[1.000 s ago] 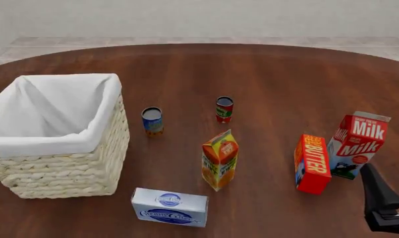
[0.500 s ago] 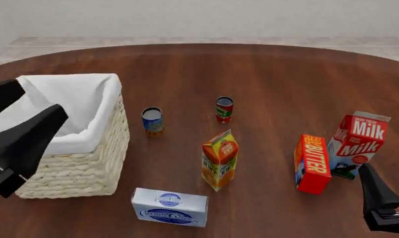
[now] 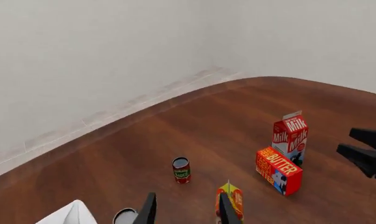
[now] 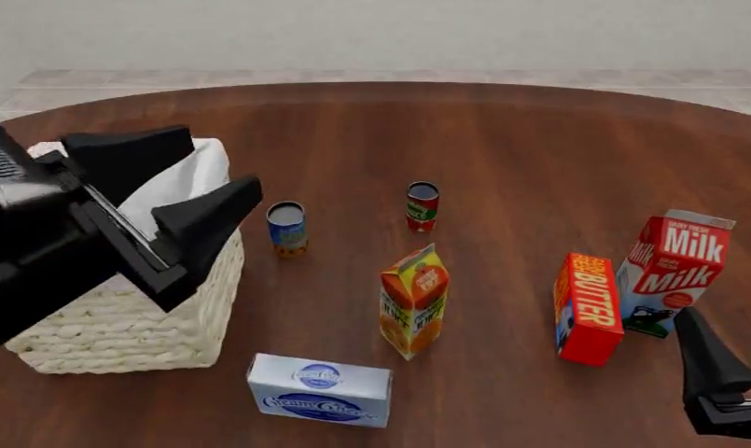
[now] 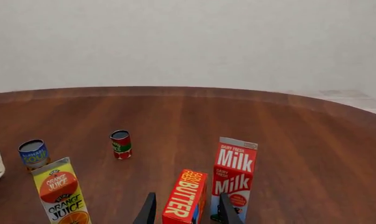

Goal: Pick up the orange juice, and put it in the basket.

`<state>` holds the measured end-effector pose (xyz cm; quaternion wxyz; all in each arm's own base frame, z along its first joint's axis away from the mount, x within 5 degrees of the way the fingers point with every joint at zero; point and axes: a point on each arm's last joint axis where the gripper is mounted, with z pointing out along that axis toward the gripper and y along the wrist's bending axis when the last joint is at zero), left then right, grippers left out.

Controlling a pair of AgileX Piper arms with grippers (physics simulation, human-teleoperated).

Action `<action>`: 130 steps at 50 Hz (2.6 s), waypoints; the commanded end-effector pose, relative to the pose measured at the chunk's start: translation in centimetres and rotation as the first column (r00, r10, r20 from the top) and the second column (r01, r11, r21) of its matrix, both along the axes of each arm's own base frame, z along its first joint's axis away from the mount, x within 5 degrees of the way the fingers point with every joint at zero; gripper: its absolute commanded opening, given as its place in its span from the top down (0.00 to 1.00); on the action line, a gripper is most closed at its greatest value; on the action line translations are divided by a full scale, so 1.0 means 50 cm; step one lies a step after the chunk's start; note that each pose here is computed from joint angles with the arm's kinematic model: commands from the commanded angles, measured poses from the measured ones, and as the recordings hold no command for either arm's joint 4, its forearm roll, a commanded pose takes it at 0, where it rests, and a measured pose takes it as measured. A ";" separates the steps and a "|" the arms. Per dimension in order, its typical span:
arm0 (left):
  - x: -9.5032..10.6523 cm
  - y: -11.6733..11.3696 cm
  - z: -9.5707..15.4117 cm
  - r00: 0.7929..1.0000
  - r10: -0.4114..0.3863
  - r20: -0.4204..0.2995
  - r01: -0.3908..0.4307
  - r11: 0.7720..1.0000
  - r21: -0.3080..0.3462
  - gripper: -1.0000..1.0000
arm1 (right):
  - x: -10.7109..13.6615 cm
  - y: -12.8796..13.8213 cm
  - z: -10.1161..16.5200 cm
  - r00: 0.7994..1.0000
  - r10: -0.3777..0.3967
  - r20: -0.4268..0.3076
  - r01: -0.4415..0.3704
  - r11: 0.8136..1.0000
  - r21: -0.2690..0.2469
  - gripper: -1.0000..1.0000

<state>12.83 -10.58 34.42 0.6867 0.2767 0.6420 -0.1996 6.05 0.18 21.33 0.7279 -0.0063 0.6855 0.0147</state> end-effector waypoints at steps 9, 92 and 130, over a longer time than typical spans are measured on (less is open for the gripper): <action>0.072 -0.121 -0.045 0.993 -0.100 -0.064 0.103 0.994 0.039 0.00 | 0.000 -0.001 0.000 1.000 -0.005 -0.001 0.005 1.000 0.004 0.00; 0.113 -0.197 -0.330 0.964 -0.120 -0.238 0.153 0.980 0.125 0.00 | -0.001 -0.001 0.000 1.000 -0.004 0.001 0.004 1.000 0.021 0.00; 0.144 -0.230 -0.361 0.954 -0.109 -0.280 0.152 0.978 0.139 0.00 | 0.001 -0.001 0.000 1.000 -0.003 -0.003 0.003 1.000 0.024 0.00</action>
